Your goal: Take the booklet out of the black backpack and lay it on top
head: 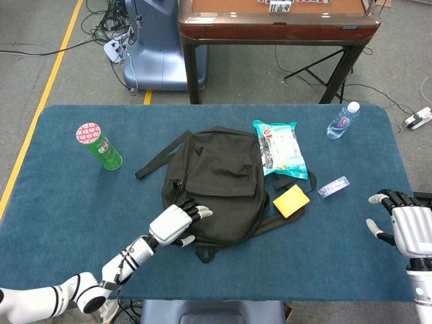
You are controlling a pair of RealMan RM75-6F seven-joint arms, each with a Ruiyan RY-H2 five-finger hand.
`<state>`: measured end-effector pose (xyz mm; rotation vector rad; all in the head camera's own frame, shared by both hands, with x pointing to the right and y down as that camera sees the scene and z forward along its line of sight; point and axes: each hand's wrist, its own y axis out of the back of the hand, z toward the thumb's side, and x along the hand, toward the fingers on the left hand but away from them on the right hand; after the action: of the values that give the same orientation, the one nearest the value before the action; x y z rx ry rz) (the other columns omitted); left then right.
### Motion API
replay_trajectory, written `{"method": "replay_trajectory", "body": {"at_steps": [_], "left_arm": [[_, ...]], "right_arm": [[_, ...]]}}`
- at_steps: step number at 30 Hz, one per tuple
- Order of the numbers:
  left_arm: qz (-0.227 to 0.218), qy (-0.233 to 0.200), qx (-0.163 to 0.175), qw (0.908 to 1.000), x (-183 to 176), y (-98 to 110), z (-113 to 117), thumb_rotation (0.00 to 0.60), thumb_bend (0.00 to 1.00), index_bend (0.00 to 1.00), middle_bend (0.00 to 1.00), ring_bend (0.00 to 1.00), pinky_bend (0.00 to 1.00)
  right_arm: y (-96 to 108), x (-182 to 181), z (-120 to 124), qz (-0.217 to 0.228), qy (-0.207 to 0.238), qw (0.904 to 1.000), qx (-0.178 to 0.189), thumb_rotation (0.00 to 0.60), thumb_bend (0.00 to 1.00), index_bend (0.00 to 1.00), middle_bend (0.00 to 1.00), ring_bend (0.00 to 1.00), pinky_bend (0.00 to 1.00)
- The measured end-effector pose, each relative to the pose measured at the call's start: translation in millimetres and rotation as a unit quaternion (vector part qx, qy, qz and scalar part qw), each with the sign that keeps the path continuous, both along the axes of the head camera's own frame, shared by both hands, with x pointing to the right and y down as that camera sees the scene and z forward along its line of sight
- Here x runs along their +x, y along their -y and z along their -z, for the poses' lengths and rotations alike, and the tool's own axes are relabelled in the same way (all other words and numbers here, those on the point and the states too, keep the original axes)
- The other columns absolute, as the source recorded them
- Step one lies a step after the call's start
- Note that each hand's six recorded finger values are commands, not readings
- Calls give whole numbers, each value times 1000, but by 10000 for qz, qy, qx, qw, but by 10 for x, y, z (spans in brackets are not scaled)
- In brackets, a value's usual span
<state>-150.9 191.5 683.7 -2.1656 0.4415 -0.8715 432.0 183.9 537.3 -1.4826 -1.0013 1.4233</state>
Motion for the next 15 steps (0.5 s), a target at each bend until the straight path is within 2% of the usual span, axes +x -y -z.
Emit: {"method": "replay_trajectory", "body": {"at_steps": [15], "left_arm": [[-230, 178, -122, 9995, 234, -199, -81, 600, 329, 189, 201, 179, 107]], "right_arm": [[-41, 113, 12, -123, 37, 9999, -13, 600, 198, 392, 336, 304, 418]]}}
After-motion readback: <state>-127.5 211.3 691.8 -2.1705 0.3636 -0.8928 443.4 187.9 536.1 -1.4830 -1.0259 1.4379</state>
